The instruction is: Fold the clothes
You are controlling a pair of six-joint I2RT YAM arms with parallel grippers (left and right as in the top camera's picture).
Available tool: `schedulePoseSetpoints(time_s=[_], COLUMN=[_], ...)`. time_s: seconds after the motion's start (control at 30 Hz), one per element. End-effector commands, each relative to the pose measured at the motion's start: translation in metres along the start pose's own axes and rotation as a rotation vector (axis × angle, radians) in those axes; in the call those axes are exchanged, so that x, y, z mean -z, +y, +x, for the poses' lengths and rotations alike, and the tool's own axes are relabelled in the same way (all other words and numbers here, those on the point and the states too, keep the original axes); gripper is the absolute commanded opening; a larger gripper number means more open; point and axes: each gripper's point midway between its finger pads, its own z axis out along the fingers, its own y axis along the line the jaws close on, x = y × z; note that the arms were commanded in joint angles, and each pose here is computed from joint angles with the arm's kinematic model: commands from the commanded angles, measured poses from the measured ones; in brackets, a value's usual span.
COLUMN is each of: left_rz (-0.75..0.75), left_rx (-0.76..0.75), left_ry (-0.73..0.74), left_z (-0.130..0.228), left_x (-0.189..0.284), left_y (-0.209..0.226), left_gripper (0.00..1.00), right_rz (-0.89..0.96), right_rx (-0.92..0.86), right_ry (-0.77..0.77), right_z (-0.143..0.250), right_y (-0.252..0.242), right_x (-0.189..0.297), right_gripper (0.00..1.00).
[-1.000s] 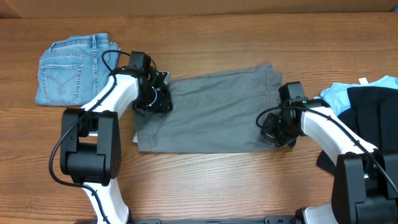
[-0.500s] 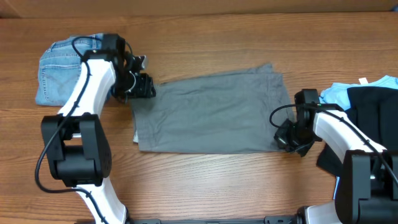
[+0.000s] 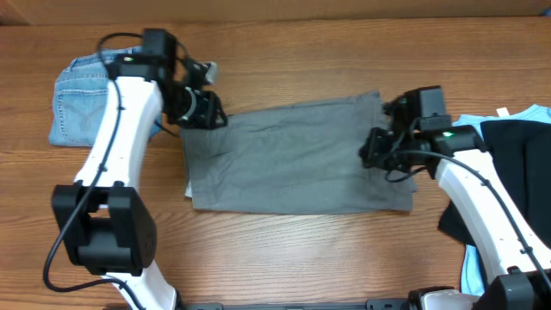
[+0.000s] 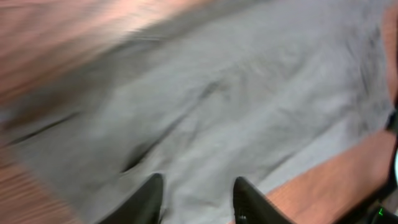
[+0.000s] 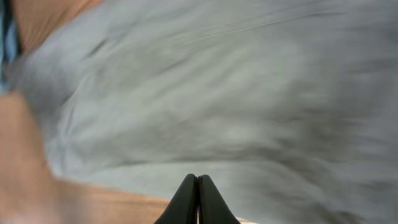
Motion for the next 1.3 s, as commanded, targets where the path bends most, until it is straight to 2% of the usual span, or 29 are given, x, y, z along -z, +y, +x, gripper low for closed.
schedulePoseSetpoints(time_s=[0.0, 0.13, 0.3, 0.4, 0.5, 0.67, 0.83, 1.07, 1.27], left_rz=[0.054, 0.039, 0.041, -0.025, -0.119, -0.188, -0.229, -0.215, 0.086], left_rx=[-0.099, -0.119, -0.108, -0.085, -0.063, -0.027, 0.067, 0.185, 0.115], left_ry=[0.088, 0.183, 0.269, 0.319, 0.364, 0.399, 0.387, 0.320, 0.155], left_z=[0.026, 0.058, 0.098, 0.119, 0.136, 0.150, 0.150, 0.135, 0.068], left_x=[-0.028, -0.061, -0.092, -0.101, -0.103, -0.100, -0.091, -0.075, -0.049], left_y=[-0.029, -0.034, -0.028, -0.009, 0.014, 0.036, 0.056, 0.075, 0.013], left_gripper=[0.29, 0.26, 0.26, 0.26, 0.26, 0.25, 0.25, 0.18, 0.21], right_rz=[-0.090, -0.083, 0.013, 0.131, 0.172, 0.264, 0.329, 0.272, 0.155], right_rx=[0.141, 0.191, 0.129, 0.005, -0.132, -0.349, -0.448, -0.352, -0.226], right_ry=[0.104, 0.242, 0.391, 0.448, 0.476, 0.477, 0.478, 0.427, 0.256], right_z=[0.020, 0.047, 0.070, 0.078, 0.081, 0.079, 0.081, 0.070, 0.039], right_y=[0.024, 0.027, -0.001, -0.031, -0.052, -0.087, -0.109, -0.096, -0.065], right_x=[-0.019, -0.049, -0.082, -0.098, -0.106, -0.091, -0.073, -0.059, -0.033], right_gripper=[0.04, 0.04, 0.04, 0.04, 0.04, 0.04, 0.04, 0.04, 0.04])
